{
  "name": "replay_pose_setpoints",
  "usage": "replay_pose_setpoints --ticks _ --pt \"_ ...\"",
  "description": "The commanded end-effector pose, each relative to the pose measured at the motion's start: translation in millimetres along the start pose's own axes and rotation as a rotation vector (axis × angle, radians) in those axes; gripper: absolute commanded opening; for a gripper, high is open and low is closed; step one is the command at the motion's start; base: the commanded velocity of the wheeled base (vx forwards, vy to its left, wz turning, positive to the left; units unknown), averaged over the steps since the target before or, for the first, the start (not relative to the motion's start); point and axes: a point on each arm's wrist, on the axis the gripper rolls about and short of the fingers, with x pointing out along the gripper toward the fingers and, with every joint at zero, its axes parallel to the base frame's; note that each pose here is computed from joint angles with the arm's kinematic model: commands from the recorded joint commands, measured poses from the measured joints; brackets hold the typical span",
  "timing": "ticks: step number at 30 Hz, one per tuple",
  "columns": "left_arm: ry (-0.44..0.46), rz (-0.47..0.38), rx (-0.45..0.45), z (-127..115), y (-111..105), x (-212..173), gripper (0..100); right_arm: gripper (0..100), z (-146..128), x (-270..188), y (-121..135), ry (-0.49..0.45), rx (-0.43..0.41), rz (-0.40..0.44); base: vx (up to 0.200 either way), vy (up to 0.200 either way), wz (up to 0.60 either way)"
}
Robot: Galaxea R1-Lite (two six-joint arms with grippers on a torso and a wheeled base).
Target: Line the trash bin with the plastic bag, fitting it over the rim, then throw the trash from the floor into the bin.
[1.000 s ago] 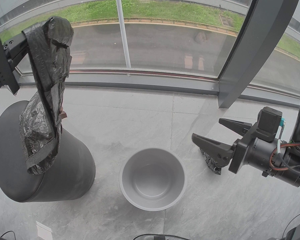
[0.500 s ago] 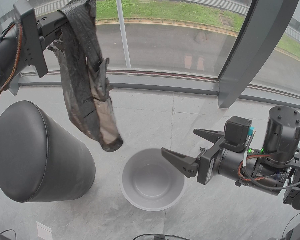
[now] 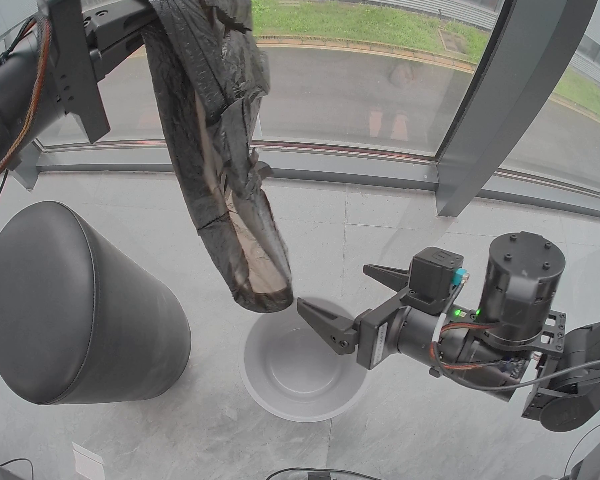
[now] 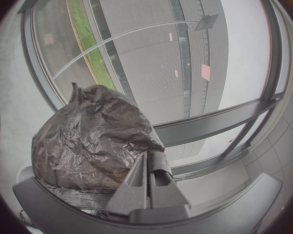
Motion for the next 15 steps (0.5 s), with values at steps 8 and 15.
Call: replay_pose_setpoints --ticks 8,15 --pt "0.029 -0.037 -0.035 -6 -8 -13 0 100 -34 64 24 -0.003 -0.013 -0.094 0.0 0.0 0.0" --pt "0.026 -0.038 -0.037 -5 -9 -15 0 100 -34 65 28 -0.005 -0.014 -0.083 0.0 0.0 0.0"
